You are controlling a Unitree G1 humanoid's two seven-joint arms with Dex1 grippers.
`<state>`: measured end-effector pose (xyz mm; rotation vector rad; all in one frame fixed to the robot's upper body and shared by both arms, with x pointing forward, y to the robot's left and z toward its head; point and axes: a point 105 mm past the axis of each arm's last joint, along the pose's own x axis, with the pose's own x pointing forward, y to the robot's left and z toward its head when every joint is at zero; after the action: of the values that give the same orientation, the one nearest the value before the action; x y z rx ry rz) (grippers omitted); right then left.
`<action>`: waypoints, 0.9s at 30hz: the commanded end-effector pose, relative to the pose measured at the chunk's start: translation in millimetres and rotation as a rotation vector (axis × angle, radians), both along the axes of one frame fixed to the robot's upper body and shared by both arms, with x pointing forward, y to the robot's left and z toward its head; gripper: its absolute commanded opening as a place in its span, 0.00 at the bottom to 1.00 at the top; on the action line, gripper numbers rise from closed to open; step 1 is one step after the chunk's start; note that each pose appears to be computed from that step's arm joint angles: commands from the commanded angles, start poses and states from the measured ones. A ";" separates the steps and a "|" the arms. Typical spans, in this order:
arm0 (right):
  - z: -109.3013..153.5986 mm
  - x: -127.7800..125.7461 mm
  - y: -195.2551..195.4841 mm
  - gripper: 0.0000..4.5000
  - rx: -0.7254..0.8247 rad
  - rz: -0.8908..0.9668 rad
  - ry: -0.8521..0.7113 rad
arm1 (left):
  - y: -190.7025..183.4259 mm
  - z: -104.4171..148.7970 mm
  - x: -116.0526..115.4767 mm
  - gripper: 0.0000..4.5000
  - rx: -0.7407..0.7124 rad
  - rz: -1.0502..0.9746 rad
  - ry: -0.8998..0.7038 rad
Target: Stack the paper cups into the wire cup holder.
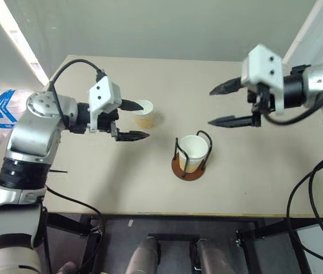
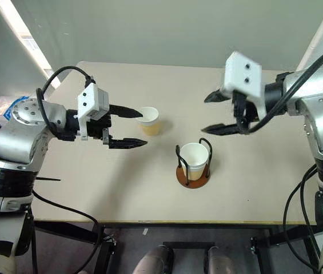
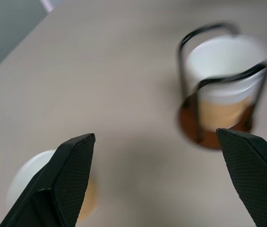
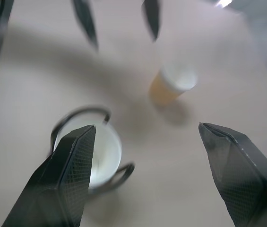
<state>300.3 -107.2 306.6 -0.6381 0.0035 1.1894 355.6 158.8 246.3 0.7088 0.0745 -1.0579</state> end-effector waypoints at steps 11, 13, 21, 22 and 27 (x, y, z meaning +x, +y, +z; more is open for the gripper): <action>7.9 -28.7 -11.3 0.82 0.548 0.001 0.219 | -12.4 -14.9 54.0 1.00 0.241 0.051 -0.169; 5.5 -31.9 -13.6 0.82 0.552 0.001 0.225 | -16.2 -15.9 61.7 1.00 0.279 0.054 -0.207; -1.6 -38.5 -13.1 0.82 0.533 0.000 0.224 | -14.8 -27.5 77.0 1.00 0.411 0.068 -0.233; -1.6 -38.8 -13.3 0.82 0.535 -0.001 0.224 | -13.3 -29.7 78.9 1.00 0.430 0.074 -0.236; -3.5 -39.0 -14.6 0.82 0.530 -0.011 0.216 | -13.1 -35.5 83.1 1.00 0.473 0.072 -0.239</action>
<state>267.9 -123.9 295.7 -0.0082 -0.0760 1.1707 435.6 151.0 192.6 1.2111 0.2049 -0.9069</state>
